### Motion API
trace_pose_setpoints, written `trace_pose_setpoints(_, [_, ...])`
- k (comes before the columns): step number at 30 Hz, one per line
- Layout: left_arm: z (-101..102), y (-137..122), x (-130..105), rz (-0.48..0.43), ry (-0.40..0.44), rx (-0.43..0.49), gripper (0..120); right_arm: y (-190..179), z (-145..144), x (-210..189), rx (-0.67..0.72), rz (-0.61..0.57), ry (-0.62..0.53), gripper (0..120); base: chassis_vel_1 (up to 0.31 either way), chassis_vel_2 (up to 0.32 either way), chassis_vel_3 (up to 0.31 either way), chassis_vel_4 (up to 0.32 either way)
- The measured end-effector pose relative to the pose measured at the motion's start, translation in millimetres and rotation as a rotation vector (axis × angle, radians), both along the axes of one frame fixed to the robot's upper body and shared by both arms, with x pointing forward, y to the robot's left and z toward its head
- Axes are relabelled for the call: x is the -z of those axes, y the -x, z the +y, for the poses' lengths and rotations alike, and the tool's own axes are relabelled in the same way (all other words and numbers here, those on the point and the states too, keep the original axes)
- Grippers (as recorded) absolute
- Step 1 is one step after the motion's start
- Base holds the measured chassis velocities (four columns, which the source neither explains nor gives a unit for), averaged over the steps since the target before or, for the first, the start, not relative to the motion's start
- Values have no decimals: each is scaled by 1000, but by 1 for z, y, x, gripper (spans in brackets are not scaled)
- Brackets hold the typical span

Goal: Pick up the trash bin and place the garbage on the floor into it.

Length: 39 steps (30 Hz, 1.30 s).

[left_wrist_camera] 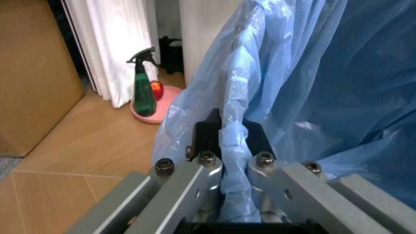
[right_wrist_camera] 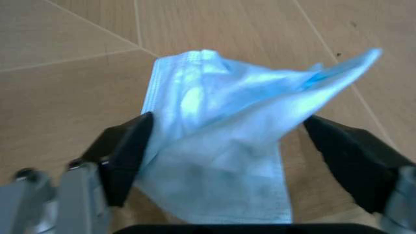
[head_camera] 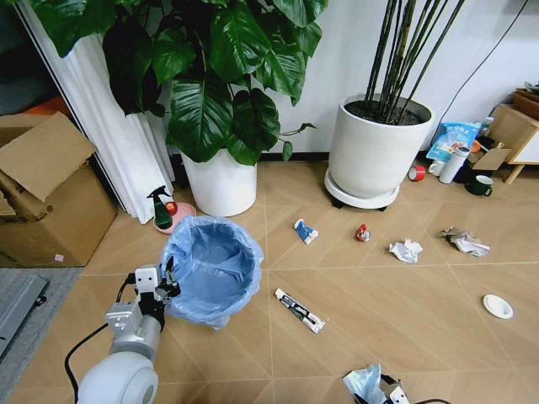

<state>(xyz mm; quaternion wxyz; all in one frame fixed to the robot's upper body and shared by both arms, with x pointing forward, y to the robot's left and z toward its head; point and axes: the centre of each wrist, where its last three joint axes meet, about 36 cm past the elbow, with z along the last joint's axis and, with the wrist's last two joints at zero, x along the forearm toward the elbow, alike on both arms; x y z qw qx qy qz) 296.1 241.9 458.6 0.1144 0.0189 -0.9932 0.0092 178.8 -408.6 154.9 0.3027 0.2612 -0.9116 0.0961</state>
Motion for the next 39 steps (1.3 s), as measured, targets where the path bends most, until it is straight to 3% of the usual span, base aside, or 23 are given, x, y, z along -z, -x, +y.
trace_pose_setpoints(23, [2,0,2,10,-10,5,0,-4,11,10,60,-23,-28,0,0,0,0,0])
trace_pose_setpoints(31, [6,-3,2,25,-8,19,0,-32,13,-36,142,-144,-62,0,0,0,0,0])
trace_pose_setpoints(39, [13,-11,-2,83,-21,60,0,-101,15,-143,188,-388,-116,0,0,0,0,0])
